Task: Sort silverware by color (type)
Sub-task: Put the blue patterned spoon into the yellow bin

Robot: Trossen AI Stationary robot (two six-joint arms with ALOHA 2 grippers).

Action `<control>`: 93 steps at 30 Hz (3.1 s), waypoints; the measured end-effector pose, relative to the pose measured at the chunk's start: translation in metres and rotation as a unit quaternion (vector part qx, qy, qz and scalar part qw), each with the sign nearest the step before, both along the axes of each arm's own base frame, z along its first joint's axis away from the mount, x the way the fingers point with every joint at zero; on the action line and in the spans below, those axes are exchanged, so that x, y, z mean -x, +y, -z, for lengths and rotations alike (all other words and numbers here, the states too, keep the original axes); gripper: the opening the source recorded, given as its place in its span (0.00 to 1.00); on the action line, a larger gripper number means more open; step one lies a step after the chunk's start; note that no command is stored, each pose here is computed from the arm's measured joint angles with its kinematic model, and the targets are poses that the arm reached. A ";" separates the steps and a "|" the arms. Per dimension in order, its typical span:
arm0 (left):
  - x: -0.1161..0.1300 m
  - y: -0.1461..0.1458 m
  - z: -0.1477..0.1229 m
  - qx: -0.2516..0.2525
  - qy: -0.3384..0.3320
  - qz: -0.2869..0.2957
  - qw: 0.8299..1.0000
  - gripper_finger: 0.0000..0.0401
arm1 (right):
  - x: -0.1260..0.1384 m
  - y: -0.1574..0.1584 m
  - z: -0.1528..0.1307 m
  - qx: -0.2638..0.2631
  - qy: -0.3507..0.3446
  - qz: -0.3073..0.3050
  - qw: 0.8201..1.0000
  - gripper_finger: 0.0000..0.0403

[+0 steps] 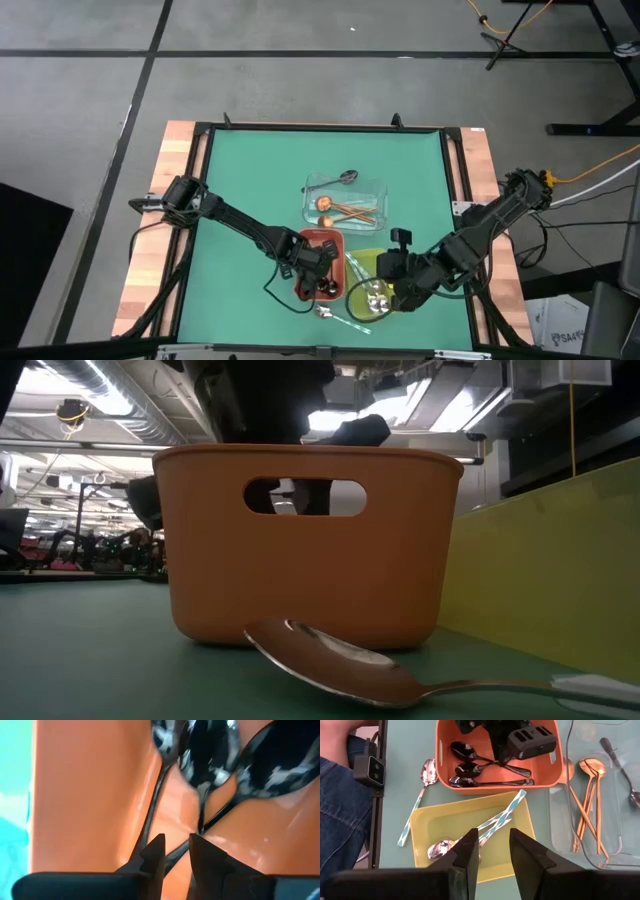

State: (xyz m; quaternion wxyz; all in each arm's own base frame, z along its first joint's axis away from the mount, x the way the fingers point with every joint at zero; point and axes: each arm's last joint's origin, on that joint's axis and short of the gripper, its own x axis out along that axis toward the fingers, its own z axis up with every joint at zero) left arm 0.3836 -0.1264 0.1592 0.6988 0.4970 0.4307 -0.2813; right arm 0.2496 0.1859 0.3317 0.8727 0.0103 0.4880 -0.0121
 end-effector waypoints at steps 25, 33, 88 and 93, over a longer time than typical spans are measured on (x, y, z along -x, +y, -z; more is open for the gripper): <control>-0.011 -0.052 -0.093 0.149 -0.139 -0.197 0.959 0.21 | 0.002 0.002 0.000 0.008 -0.004 -0.003 1.000 0.25; -0.006 -0.073 -0.111 0.213 -0.163 -0.252 0.930 0.21 | 0.001 0.002 0.000 0.019 -0.011 0.003 1.000 0.25; 0.026 -0.123 -0.112 0.257 -0.180 -0.300 0.901 0.21 | -0.022 0.088 0.028 -0.088 -0.146 -0.046 0.984 0.25; 0.040 -0.143 -0.112 0.298 -0.168 -0.321 0.883 0.21 | -0.031 0.100 0.057 -0.069 -0.123 -0.025 0.990 0.25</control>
